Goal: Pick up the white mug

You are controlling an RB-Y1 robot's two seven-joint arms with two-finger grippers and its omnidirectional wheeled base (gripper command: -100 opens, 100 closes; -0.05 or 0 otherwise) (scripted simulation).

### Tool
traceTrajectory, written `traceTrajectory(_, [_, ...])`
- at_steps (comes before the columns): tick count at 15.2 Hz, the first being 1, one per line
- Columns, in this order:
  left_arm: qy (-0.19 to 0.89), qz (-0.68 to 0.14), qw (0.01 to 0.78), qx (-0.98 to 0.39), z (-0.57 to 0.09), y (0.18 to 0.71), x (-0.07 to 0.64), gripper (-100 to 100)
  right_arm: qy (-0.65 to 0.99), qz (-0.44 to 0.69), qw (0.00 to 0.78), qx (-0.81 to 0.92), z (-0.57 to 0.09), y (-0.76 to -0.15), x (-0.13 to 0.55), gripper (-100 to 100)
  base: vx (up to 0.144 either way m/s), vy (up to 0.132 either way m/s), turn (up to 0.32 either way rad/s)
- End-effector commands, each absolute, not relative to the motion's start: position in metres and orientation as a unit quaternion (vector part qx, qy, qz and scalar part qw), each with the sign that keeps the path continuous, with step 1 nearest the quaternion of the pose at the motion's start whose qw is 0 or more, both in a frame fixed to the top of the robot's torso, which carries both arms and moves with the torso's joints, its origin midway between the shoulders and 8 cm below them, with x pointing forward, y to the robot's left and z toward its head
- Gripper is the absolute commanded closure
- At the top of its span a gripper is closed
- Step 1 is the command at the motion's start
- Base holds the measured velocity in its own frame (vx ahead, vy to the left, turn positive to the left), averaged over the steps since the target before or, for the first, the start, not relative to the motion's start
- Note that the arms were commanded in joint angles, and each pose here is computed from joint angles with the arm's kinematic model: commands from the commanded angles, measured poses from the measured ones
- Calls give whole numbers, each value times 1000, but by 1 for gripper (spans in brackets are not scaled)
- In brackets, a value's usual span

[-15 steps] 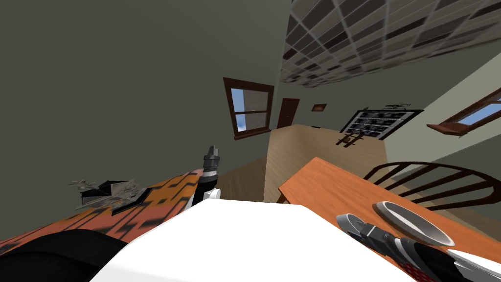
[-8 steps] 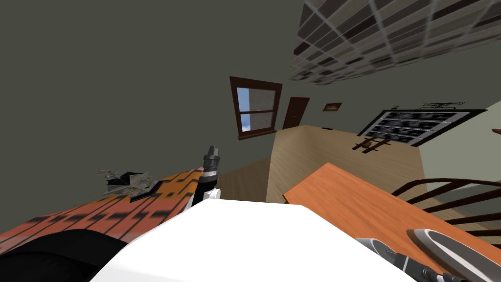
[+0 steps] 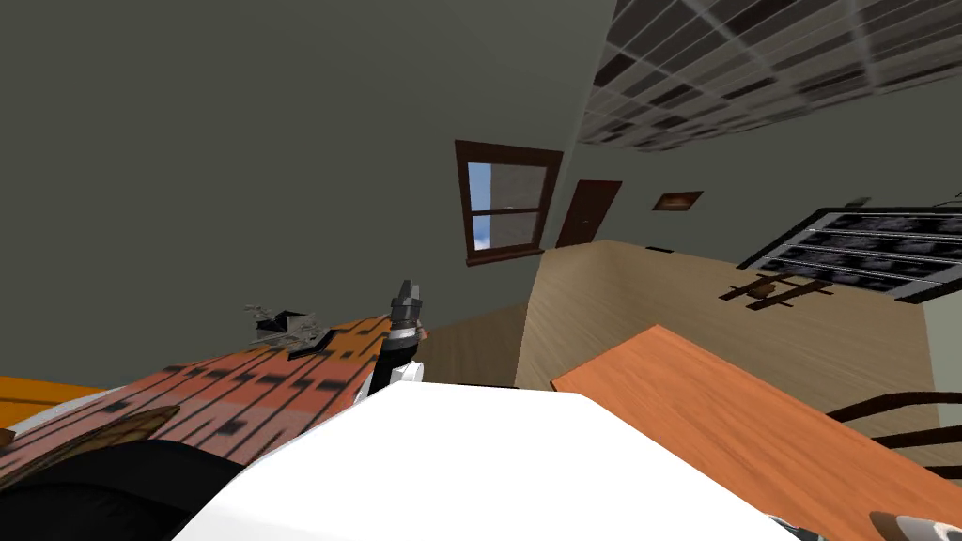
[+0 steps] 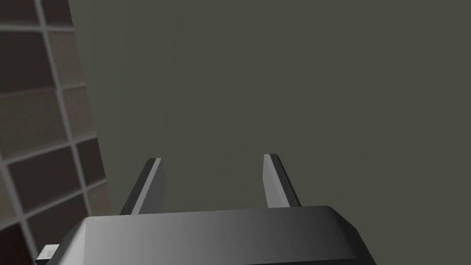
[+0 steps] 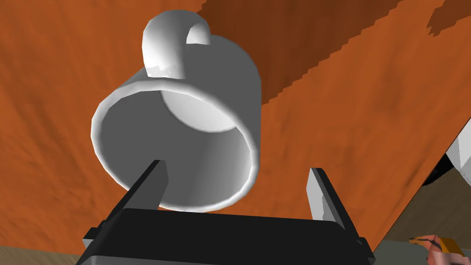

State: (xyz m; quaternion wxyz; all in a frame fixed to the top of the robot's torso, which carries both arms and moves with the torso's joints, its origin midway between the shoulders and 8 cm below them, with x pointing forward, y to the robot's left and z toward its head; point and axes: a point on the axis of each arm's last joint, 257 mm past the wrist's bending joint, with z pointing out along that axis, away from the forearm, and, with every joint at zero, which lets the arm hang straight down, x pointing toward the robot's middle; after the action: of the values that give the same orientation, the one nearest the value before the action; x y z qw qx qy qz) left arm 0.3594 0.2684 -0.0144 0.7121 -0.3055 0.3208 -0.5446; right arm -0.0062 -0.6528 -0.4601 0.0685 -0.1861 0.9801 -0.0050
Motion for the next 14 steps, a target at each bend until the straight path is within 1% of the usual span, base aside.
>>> traceTrajectory(1, [321,-545,712,-306,-14,268,359,0,987,-7,67,-144,-464,-652,-16,-100,-258,-32,445])
traceTrajectory(3, [321,-545,712,-306,-14,268,359,0,988,-7,70,-140,-464,-652,-15,-100,-241,-44,371])
traceTrajectory(4, [321,-545,712,-306,-14,268,359,0,992,-9,70,-107,-467,-651,-22,-100,-238,-62,432])
traceTrajectory(7, [321,-545,712,-305,-14,268,359,0,995,-11,71,-70,-470,-650,-28,-100,-252,-43,502])
traceTrajectory(9, [321,-545,712,-305,-14,268,359,0,997,-12,71,-35,-473,-649,-36,-100,-279,8,550])
traceTrajectory(12, [321,-545,712,-306,-14,268,359,0,997,-15,70,1,-475,-648,-44,-100,-221,9,375])
traceTrajectory(14, [321,-545,712,-305,-14,268,359,0,997,-17,69,36,-478,-647,-52,-100,-258,15,472])
